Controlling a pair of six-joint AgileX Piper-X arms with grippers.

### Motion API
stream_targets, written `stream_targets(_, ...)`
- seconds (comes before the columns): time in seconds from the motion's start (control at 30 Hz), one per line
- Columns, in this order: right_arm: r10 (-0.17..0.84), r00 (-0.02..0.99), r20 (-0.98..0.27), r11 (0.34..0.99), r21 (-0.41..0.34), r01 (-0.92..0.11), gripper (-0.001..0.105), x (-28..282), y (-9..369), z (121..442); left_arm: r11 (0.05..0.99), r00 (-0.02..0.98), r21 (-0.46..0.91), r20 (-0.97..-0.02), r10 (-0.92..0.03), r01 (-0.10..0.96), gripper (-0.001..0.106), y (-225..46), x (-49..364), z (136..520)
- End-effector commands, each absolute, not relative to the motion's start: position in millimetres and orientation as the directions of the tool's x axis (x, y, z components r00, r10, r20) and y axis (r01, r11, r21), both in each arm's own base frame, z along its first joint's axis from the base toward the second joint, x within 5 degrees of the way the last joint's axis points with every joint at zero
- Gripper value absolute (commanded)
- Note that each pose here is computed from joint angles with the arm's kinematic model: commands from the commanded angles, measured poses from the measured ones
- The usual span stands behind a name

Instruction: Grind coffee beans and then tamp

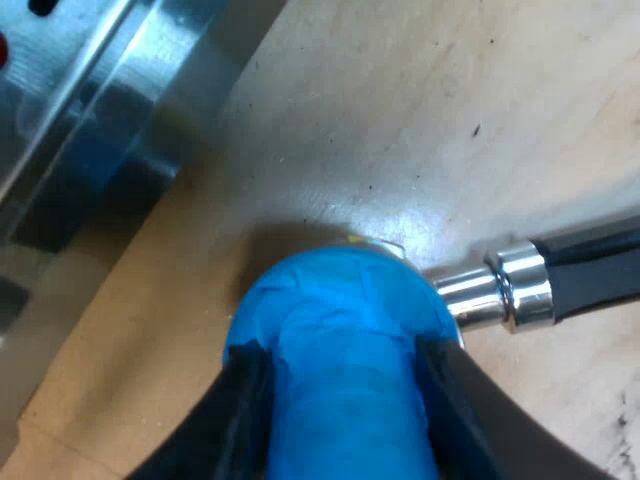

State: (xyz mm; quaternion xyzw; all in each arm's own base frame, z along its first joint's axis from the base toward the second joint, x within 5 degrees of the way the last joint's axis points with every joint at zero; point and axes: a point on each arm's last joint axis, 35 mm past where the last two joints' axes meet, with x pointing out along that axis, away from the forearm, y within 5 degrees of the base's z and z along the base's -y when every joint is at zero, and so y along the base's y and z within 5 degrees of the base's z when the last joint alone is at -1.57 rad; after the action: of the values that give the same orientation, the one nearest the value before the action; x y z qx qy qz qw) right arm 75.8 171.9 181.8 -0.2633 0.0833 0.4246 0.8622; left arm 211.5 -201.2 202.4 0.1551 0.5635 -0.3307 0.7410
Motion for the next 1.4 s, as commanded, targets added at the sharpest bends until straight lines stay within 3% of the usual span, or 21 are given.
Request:
stream_targets(0.03, 0.698, 0.624, -0.352, 0.497, -0.389, -0.775, 0.054, 76.0, 172.9, 184.2, 0.737, 0.174, -0.13, -0.931, -0.321, 0.663, 0.001, -201.8, 210.6, 220.5)
stream_targets(0.4, 0.698, 0.624, -0.352, 0.497, -0.389, -0.775, 0.054, 76.0, 172.9, 184.2, 0.751, 0.25, -0.125, -0.897, -0.365, 0.648, 0.001, -183.5, 193.7, 261.9)
stream_targets(0.9, 0.723, 0.633, -0.275, 0.526, -0.375, -0.763, 0.054, 77.1, 175.9, 193.2, 0.862, 0.252, -0.119, -0.929, -0.272, 0.493, 0.001, -134.7, 214.0, 262.7)
stream_targets(1.0, 0.756, 0.603, -0.254, 0.505, -0.361, -0.784, 0.054, 76.3, 177.5, 195.9, 0.868, 0.248, -0.12, -0.931, -0.267, 0.482, 0.001, -131.7, 215.0, 262.4)
stream_targets(1.07, 0.807, 0.532, -0.257, 0.431, -0.36, -0.828, 0.054, 73.8, 179.4, 196.0, 0.889, 0.244, -0.122, -0.937, -0.25, 0.441, 0.001, -120.9, 218.6, 258.6)
stream_targets(1.17, 0.836, 0.483, -0.259, 0.387, -0.346, -0.855, 0.054, 72.1, 180.4, 195.9, 0.899, 0.223, -0.123, -0.946, -0.234, 0.42, 0.001, -114.4, 217.1, 249.1)
stream_targets(1.4, 0.837, 0.482, -0.26, 0.386, -0.345, -0.856, 0.054, 72.0, 180.5, 195.9, 0.901, 0.203, -0.121, -0.954, -0.222, 0.416, 0.001, -110.2, 211.2, 227.6)
